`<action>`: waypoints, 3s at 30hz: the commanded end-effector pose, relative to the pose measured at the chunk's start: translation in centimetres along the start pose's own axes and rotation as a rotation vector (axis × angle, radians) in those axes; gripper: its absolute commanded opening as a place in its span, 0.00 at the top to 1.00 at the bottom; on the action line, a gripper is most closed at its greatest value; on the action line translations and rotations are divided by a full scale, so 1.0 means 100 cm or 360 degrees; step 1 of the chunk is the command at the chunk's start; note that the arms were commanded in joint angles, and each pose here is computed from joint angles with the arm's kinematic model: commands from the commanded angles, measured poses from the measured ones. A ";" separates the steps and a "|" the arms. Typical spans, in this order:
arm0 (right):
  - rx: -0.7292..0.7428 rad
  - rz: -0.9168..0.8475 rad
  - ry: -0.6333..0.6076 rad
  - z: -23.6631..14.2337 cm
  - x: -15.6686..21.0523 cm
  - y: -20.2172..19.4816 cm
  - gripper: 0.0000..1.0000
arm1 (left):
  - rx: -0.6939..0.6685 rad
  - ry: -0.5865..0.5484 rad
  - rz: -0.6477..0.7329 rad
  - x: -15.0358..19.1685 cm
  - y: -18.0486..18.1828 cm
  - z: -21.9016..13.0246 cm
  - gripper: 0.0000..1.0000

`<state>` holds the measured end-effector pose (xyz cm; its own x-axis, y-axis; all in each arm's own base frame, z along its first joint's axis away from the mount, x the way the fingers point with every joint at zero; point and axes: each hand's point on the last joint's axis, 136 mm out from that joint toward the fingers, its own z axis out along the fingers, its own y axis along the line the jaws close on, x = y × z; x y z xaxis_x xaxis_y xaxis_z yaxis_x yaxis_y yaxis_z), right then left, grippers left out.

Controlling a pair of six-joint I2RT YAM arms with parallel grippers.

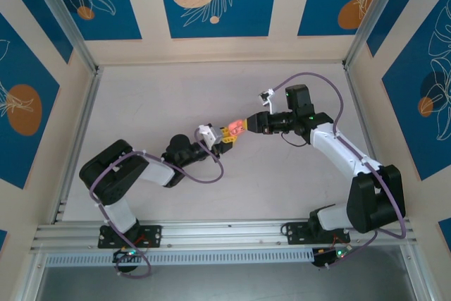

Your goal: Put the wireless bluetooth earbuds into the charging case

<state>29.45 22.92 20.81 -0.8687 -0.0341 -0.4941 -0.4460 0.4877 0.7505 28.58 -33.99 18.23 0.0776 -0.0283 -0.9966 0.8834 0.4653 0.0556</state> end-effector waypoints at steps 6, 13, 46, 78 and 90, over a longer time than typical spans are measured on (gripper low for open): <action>-0.0002 -0.0040 0.0026 0.005 -0.005 0.003 0.70 | 0.0049 -0.0110 0.0065 -0.021 -0.009 -0.001 0.90; 0.0000 -0.0035 0.0049 0.009 -0.002 0.002 0.74 | 0.0048 -0.0112 0.0069 -0.022 -0.009 -0.001 0.90; 0.0183 -0.0219 0.0048 0.010 0.003 0.012 0.74 | 0.0046 -0.0111 0.0067 -0.022 -0.009 -0.003 0.90; -0.0088 -0.1785 -0.0028 -0.054 -0.008 0.063 0.22 | 0.0146 -0.0046 0.0106 -0.004 -0.022 -0.009 0.90; 0.0085 -0.2160 0.0609 -0.023 0.003 0.020 0.22 | 0.0181 -0.0060 0.0106 -0.006 -0.025 -0.006 0.90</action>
<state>28.78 22.63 25.11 0.1765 -0.6465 -0.7422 -0.9715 0.0069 -0.2371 26.98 -34.07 16.94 0.0954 0.0106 -0.9954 0.9121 0.3995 0.0917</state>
